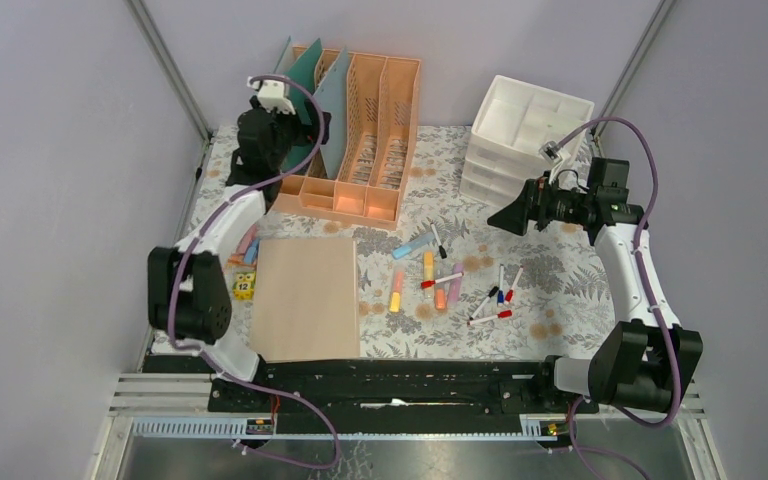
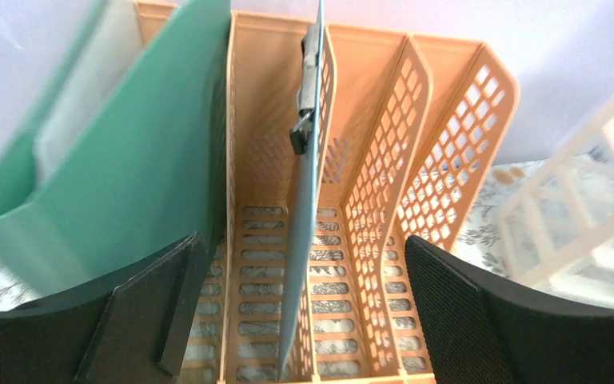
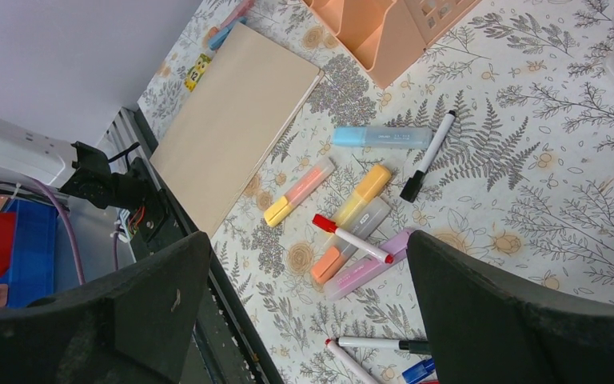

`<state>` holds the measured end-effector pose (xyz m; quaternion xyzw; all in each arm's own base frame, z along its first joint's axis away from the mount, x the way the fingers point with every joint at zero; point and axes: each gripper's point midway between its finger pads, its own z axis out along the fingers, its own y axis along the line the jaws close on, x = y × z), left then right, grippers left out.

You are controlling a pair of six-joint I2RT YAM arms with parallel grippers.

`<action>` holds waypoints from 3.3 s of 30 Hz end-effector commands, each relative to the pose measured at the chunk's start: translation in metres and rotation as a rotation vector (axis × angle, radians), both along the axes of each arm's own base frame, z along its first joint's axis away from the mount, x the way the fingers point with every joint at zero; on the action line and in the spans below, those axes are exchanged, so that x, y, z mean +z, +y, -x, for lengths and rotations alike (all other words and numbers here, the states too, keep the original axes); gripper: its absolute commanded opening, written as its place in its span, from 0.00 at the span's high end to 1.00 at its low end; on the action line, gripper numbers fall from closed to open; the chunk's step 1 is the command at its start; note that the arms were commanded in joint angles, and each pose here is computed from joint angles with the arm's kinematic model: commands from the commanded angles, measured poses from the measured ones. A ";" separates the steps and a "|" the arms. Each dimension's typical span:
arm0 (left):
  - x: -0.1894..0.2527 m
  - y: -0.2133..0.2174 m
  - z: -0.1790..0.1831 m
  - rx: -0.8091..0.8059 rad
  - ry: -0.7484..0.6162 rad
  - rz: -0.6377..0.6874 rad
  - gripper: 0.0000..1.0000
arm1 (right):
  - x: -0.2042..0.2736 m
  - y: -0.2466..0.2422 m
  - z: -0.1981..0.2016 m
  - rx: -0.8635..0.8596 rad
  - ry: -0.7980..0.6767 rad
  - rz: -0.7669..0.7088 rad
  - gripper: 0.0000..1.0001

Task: Organize the desk
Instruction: Place the folder in the storage box, then pick up the folder from the center of the board.

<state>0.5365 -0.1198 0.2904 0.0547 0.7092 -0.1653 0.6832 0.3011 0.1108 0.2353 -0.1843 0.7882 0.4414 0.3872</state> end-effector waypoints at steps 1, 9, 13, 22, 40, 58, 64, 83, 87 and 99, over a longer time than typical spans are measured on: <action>0.049 0.026 0.047 0.080 -0.001 0.051 0.01 | 0.007 0.001 0.005 0.010 -0.032 -0.013 0.00; -0.023 0.091 0.132 0.274 0.327 0.189 0.01 | 0.000 0.001 0.007 0.010 -0.009 -0.016 0.00; -0.066 0.114 0.176 0.354 0.466 0.248 0.01 | -0.006 0.001 0.007 0.010 0.008 -0.019 0.00; -0.126 0.115 0.239 0.451 0.756 0.370 0.01 | 0.012 0.011 0.005 0.073 -0.048 -0.123 0.00; -0.215 0.142 0.290 0.756 0.961 0.420 0.01 | 0.013 0.015 0.011 0.100 -0.049 -0.160 0.00; -0.243 0.129 0.288 0.645 0.887 0.437 0.04 | 0.012 0.015 0.010 0.098 -0.034 -0.175 0.00; -0.250 0.104 0.290 0.537 0.921 0.528 0.13 | 0.013 0.015 0.010 0.100 -0.032 -0.184 0.00; -0.231 0.061 0.293 0.322 0.966 0.676 0.01 | -0.051 0.126 0.071 0.448 0.002 0.087 0.00; -0.234 0.062 0.294 0.342 0.972 0.675 0.01 | -0.086 0.156 0.079 0.489 0.055 0.213 0.09; -0.245 0.064 0.300 0.386 1.020 0.679 0.01 | -0.149 0.222 0.080 0.570 0.187 0.364 0.32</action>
